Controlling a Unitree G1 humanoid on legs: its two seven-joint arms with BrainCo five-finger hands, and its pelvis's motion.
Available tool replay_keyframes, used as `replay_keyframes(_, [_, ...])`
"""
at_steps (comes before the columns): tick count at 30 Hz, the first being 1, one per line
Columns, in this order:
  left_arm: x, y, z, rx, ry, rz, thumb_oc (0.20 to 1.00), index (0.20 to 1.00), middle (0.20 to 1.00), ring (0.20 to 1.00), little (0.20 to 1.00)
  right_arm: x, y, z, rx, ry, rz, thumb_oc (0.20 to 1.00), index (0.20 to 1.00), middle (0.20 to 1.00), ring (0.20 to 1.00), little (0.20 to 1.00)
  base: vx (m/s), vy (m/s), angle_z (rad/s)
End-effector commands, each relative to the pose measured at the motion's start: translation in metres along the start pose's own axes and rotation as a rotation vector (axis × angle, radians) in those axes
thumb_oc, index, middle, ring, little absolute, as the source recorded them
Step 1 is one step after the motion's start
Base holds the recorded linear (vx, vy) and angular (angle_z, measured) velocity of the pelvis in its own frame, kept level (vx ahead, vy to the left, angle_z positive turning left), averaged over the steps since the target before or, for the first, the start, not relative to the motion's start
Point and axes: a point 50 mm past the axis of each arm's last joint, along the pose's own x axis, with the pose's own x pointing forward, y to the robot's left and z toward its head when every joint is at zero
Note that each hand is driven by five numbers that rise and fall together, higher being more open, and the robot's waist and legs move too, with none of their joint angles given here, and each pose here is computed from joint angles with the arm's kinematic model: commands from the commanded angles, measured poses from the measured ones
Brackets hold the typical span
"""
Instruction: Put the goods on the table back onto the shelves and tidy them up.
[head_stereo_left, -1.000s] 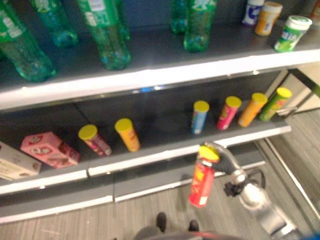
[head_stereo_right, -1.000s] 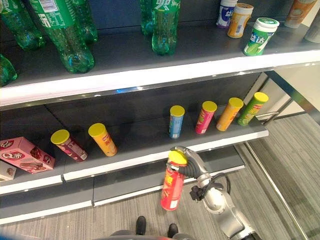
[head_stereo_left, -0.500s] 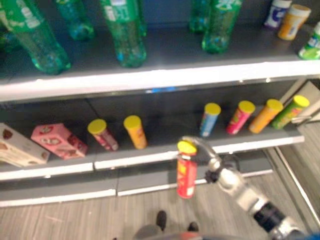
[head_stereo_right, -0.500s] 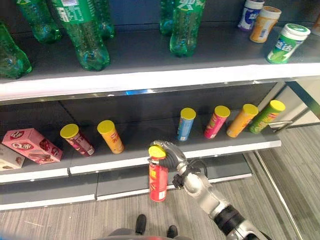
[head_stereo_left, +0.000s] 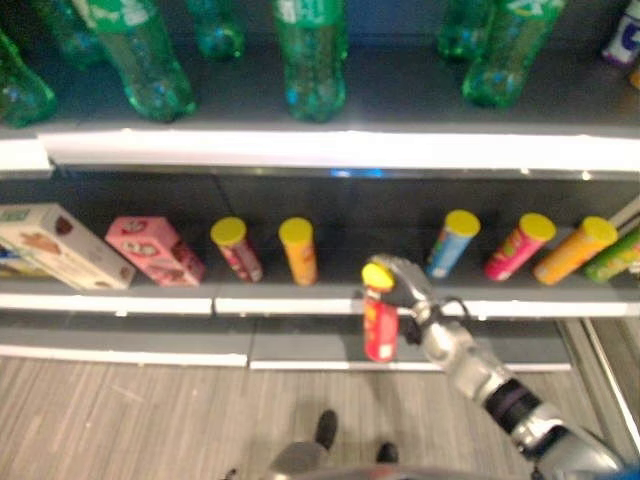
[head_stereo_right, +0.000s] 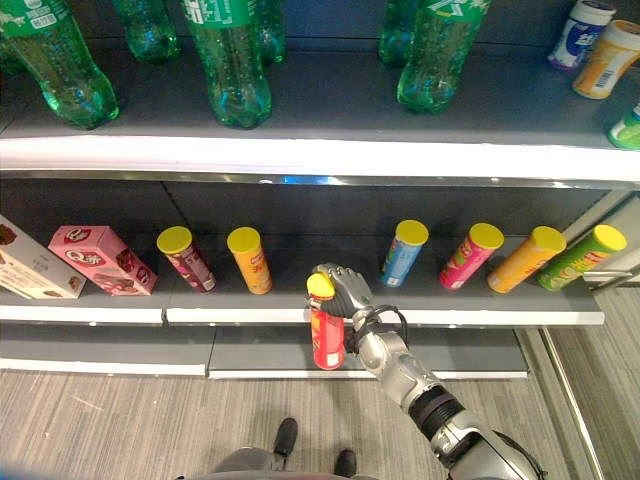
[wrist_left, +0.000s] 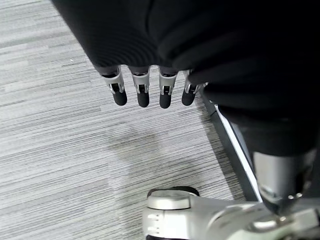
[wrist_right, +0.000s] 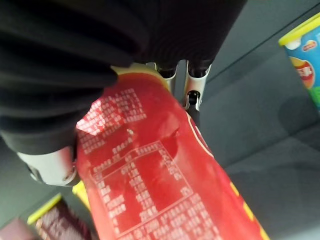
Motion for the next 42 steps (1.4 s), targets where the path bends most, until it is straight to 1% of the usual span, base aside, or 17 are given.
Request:
replay_keyframes(1, [-0.001, -0.025, 0.012, 0.051, -0.022, -0.065, 1.0, 1.0, 1.0, 1.0, 1.0, 0.026, -0.038, 0.034, 0.033, -0.154, -0.246, 0.2, 0.2, 0.2, 0.2, 0.2, -0.03, -0.007, 0.07])
replay_keyframes(2, [0.0, -0.025, 0.015, 0.055, -0.031, -0.06, 1.0, 1.0, 1.0, 1.0, 1.0, 0.028, -0.044, 0.039, 0.055, -0.174, -0.304, 0.2, 0.2, 0.2, 0.2, 0.2, 0.0, 0.0, 0.0])
replay_keyframes(4, [0.0, -0.025, 0.02, 0.061, -0.05, -0.053, 1.0, 1.0, 1.0, 1.0, 1.0, 0.029, -0.051, 0.044, 0.046, -0.205, -0.367, 0.2, 0.2, 0.2, 0.2, 0.2, -0.03, -0.002, 0.08])
replay_keyframes(5, [0.0, -0.025, 0.02, 0.061, -0.05, -0.053, 1.0, 1.0, 1.0, 1.0, 1.0, 0.029, -0.051, 0.044, 0.046, -0.205, -0.367, 0.2, 0.2, 0.2, 0.2, 0.2, -0.04, 0.004, 0.11])
replay_keyframes(7, [0.002, -0.027, 0.032, 0.062, -0.092, -0.042, 1.0, 1.0, 1.0, 1.0, 1.0, 0.031, -0.056, 0.051, 0.059, -0.229, -0.455, 0.2, 0.2, 0.2, 0.2, 0.2, -0.05, 0.008, 0.08])
replay_keyframes(12, [0.003, -0.029, 0.049, 0.089, -0.161, -0.034, 1.0, 1.0, 1.0, 1.0, 1.0, 0.033, -0.059, 0.059, 0.053, -0.274, -0.53, 0.2, 0.2, 0.2, 0.2, 0.2, -0.03, 0.004, 0.08])
replay_keyframes(17, [0.003, -0.031, 0.063, 0.124, -0.218, -0.033, 1.0, 1.0, 1.0, 1.0, 1.0, 0.039, -0.062, 0.066, -0.016, -0.331, -0.553, 0.2, 0.2, 0.2, 0.2, 0.2, -0.03, -0.005, 0.03])
replay_keyframes(22, [0.004, -0.03, 0.076, 0.151, -0.265, -0.025, 1.0, 1.0, 1.0, 1.0, 1.0, 0.046, -0.074, 0.068, -0.12, -0.385, -0.594, 0.2, 0.2, 0.2, 0.2, 0.2, -0.03, -0.016, 0.12])
replay_keyframes(27, [0.005, -0.028, 0.086, 0.18, -0.305, -0.013, 1.0, 1.0, 1.0, 1.0, 1.0, 0.051, -0.08, 0.068, -0.217, -0.416, -0.59, 0.2, 0.2, 0.2, 0.2, 0.2, -0.02, -0.018, 0.12])
replay_keyframes(33, [0.005, -0.02, 0.102, 0.186, -0.372, 0.024, 1.0, 1.0, 1.0, 1.0, 1.0, 0.057, -0.099, 0.064, -0.364, -0.439, -0.626, 0.2, 0.2, 0.2, 0.2, 0.2, -0.01, -0.015, 0.06])
replay_keyframes(35, [0.005, -0.02, 0.104, 0.187, -0.38, 0.027, 1.0, 1.0, 1.0, 1.0, 1.0, 0.057, -0.099, 0.063, -0.38, -0.441, -0.622, 0.2, 0.2, 0.2, 0.2, 0.2, 0.0, 0.0, 0.0])
replay_keyframes(38, [0.004, -0.017, 0.11, 0.2, -0.413, 0.044, 1.0, 1.0, 1.0, 1.0, 1.0, 0.06, -0.101, 0.054, -0.459, -0.425, -0.596, 0.2, 0.2, 0.2, 0.2, 0.2, 0.0, -0.04, 0.04])
replay_keyframes(42, [0.004, -0.017, 0.11, 0.204, -0.418, 0.051, 1.0, 1.0, 1.0, 1.0, 1.0, 0.062, -0.101, 0.041, -0.488, -0.368, -0.597, 0.2, 0.2, 0.2, 0.2, 0.2, 0.0, -0.01, 0.02])
